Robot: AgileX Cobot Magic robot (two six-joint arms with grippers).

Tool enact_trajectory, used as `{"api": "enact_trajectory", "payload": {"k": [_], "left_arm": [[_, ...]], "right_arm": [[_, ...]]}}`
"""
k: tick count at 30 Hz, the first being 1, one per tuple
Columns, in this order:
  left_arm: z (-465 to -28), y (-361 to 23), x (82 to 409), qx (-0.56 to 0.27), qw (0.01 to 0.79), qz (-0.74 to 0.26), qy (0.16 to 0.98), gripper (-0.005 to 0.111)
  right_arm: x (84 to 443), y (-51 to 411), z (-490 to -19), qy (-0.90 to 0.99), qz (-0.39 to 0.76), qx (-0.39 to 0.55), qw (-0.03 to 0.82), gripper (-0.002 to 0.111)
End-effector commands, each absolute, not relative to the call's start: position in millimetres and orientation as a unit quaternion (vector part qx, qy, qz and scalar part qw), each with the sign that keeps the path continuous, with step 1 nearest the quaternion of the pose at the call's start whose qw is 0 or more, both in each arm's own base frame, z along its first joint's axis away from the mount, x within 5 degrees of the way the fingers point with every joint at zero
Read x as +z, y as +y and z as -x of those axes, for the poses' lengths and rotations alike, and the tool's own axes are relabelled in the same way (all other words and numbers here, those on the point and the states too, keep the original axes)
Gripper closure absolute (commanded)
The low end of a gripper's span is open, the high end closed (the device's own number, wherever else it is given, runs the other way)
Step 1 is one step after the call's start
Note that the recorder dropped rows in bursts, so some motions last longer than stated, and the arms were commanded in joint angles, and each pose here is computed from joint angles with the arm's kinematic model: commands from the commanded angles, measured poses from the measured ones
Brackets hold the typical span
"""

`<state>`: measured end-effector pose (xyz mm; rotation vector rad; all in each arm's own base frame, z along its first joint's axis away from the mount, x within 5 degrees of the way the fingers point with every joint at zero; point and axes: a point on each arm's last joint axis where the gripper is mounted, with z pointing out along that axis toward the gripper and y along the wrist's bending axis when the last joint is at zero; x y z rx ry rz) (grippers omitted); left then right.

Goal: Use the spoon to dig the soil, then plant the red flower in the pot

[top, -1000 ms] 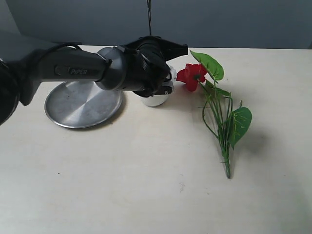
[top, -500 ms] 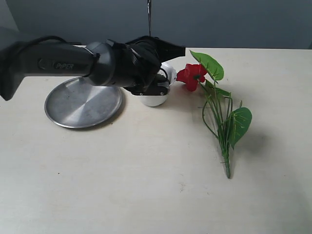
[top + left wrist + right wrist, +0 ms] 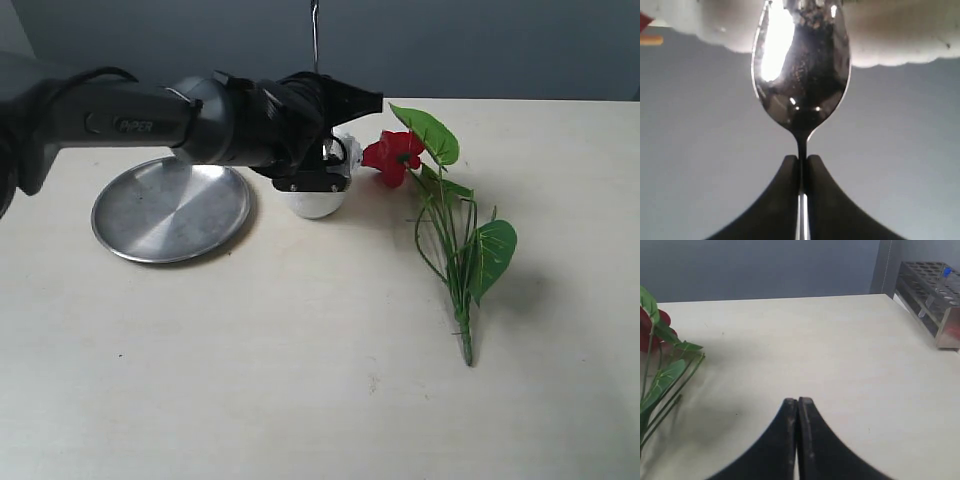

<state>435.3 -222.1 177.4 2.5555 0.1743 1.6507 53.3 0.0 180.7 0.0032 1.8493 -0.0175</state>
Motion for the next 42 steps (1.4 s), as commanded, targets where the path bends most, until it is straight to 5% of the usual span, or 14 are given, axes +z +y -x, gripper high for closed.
{"api": "enact_trajectory", "payload": {"k": [1,15,42], "left_arm": [[-438.3,-220.1,167.3,0.538,0.037,-0.840,0.061,0.107],[-426.8,-209.9,147.0,0.526,-0.009,-0.848,0.064,0.107],[-422.8,-214.5,178.4,0.545,0.019,-0.836,0.064,0.107]], "right_arm": [[180.8,0.1,-53.1,0.797,0.000,-0.008,0.604,0.108],[180.8,0.1,-53.1,0.797,0.000,-0.008,0.604,0.108],[180.8,0.1,-53.1,0.797,0.000,-0.008,0.604,0.108]]}}
